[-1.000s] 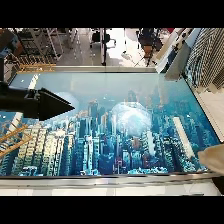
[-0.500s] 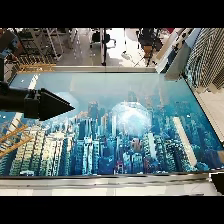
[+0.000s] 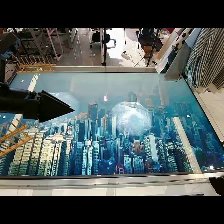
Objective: Fold the clothes and pants, and hang the long-sleeved shirts on hangers.
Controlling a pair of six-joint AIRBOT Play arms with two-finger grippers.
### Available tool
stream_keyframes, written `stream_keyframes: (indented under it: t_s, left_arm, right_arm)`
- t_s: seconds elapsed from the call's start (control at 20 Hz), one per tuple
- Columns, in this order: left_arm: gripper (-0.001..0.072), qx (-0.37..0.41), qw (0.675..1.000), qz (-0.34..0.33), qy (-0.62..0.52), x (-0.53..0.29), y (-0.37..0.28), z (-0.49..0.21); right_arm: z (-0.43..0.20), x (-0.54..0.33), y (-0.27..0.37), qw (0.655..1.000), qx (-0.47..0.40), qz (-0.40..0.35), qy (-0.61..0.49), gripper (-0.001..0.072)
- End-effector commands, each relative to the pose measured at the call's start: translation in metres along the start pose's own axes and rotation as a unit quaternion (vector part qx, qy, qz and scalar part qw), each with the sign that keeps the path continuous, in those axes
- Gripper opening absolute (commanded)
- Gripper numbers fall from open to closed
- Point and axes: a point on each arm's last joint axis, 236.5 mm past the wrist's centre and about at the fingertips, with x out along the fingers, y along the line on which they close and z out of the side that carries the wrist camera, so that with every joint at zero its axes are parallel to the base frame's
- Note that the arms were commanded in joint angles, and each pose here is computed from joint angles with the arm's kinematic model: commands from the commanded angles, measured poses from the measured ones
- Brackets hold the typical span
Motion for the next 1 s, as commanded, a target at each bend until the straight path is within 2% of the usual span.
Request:
stream_keyframes:
  t_s: [0.0, 0.05, 0.1, 0.2, 0.25, 0.3, 0.45, 0.5, 0.55, 0.65, 0.7, 0.75, 0.8, 0.85, 0.9, 0.95]
  left_arm:
    - [0.0486, -0.003, 1.0, -0.001, 0.003, 0.0, 0.0, -0.002]
    - [0.0487, -0.003, 1.0, -0.002, 0.006, 0.0, -0.001, -0.003]
    - [0.0486, -0.003, 1.0, -0.005, 0.013, 0.0, -0.002, -0.006]
    - [0.0486, -0.003, 0.999, -0.012, 0.034, -0.001, -0.006, -0.016]
    - [0.0487, -0.003, 0.999, -0.016, 0.043, -0.001, -0.007, -0.02]
    - [0.0487, -0.003, 0.999, -0.016, 0.045, -0.001, -0.008, -0.021]
    - [0.0486, -0.003, 0.999, -0.014, 0.037, -0.001, -0.006, -0.017]
    - [0.0487, -0.003, 0.999, -0.014, 0.037, -0.001, -0.006, -0.018]
    - [0.0487, -0.003, 0.999, -0.013, 0.037, -0.001, -0.006, -0.018]
    - [0.0487, -0.005, 0.999, 0.013, 0.046, -0.001, 0.006, -0.022]
    - [0.0486, -0.008, 0.996, 0.061, 0.062, -0.004, 0.028, -0.029]
    - [0.0485, -0.03, 0.985, 0.145, 0.083, -0.014, 0.066, -0.041]
    - [0.0485, -0.07, 0.959, 0.255, 0.1, -0.037, 0.11, -0.054]
    - [0.0484, -0.119, 0.904, 0.396, 0.113, -0.083, 0.158, -0.069]
    - [0.0485, -0.156, 0.83, 0.523, 0.112, -0.14, 0.19, -0.081]
    - [0.0485, -0.181, 0.747, 0.632, 0.099, -0.201, 0.204, -0.088]
  right_arm:
    - [-0.01, 0.0, -0.006, 1.0, -0.006, -0.011, 0.021, 0.008]
    - [-0.016, 0.0, -0.007, 0.999, -0.001, -0.014, 0.033, 0.0084]
    - [-0.019, -0.002, -0.009, 0.999, 0.0, -0.017, 0.043, 0.0138]
    - [-0.018, -0.006, -0.011, 0.999, -0.005, -0.02, 0.048, 0.0328]
    - [-0.01, -0.012, -0.011, 0.999, -0.008, -0.02, 0.042, 0.0396]
    - [0.002, -0.02, -0.01, 0.999, -0.017, -0.017, 0.032, 0.0434]
    - [0.075, -0.064, 0.011, 0.998, 0.012, 0.034, -0.057, 0.0435]
    - [0.103, -0.085, 0.023, 0.993, 0.04, 0.066, -0.091, 0.0456]
    - [0.128, -0.109, 0.039, 0.983, 0.089, 0.11, -0.115, 0.0513]
    - [0.145, -0.155, 0.083, 0.954, 0.191, 0.215, -0.089, 0.0517]
    - [0.131, -0.177, 0.12, 0.939, 0.198, 0.279, -0.037, 0.0506]
    - [0.1, -0.208, 0.171, 0.911, 0.178, 0.37, 0.041, 0.0495]
    - [0.056, -0.256, 0.226, 0.859, 0.134, 0.478, 0.126, 0.0495]
    - [0.009, -0.314, 0.266, 0.789, 0.082, 0.575, 0.2, 0.0494]
    - [-0.045, -0.384, 0.291, 0.697, 0.024, 0.659, 0.283, 0.0492]
    - [-0.092, -0.448, 0.297, 0.609, -0.031, 0.709, 0.355, 0.0488]
